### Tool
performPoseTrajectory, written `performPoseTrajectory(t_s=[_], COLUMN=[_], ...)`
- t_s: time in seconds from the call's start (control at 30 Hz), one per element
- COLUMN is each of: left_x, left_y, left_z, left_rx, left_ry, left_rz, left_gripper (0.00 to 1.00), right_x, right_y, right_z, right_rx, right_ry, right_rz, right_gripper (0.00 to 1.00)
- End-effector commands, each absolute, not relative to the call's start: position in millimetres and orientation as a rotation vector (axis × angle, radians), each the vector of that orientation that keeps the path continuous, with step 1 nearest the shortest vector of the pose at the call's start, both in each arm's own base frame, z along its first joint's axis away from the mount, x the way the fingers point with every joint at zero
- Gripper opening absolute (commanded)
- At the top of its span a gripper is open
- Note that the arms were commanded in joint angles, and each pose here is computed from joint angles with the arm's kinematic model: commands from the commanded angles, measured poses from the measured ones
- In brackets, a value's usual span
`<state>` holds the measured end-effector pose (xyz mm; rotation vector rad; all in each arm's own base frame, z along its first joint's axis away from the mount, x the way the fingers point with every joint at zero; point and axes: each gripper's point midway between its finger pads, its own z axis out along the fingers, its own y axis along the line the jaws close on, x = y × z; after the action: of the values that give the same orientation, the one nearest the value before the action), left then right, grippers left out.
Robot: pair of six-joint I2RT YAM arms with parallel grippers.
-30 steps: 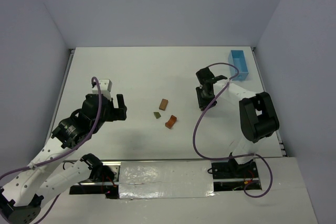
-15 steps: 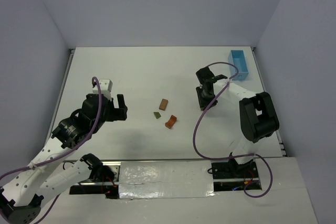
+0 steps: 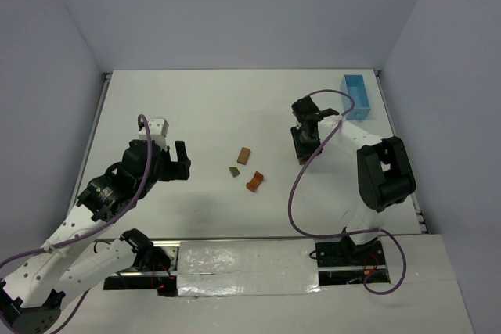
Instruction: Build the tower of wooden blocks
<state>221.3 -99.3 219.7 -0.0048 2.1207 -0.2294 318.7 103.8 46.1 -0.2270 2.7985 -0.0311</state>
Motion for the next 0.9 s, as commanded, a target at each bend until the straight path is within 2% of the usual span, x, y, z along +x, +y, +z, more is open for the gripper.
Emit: performPoseTrajectory(t_s=[0.0,0.87], left_x=[225.8,225.9], left_y=[-104.3,-106.3], left_z=[227.6,226.2], left_rx=[0.023,0.034], left_ry=[2.081,2.087], left_rz=[-0.25,-0.257], left_gripper=[0.99,0.99], right_x=[322.0,324.5], right_y=[105.2,104.5], right_z=[47.2,41.2], right_rx=[-0.245,-0.255], right_ry=[2.807,2.826], right_rz=[-0.022,-0.046], right_gripper=[0.24,0.26])
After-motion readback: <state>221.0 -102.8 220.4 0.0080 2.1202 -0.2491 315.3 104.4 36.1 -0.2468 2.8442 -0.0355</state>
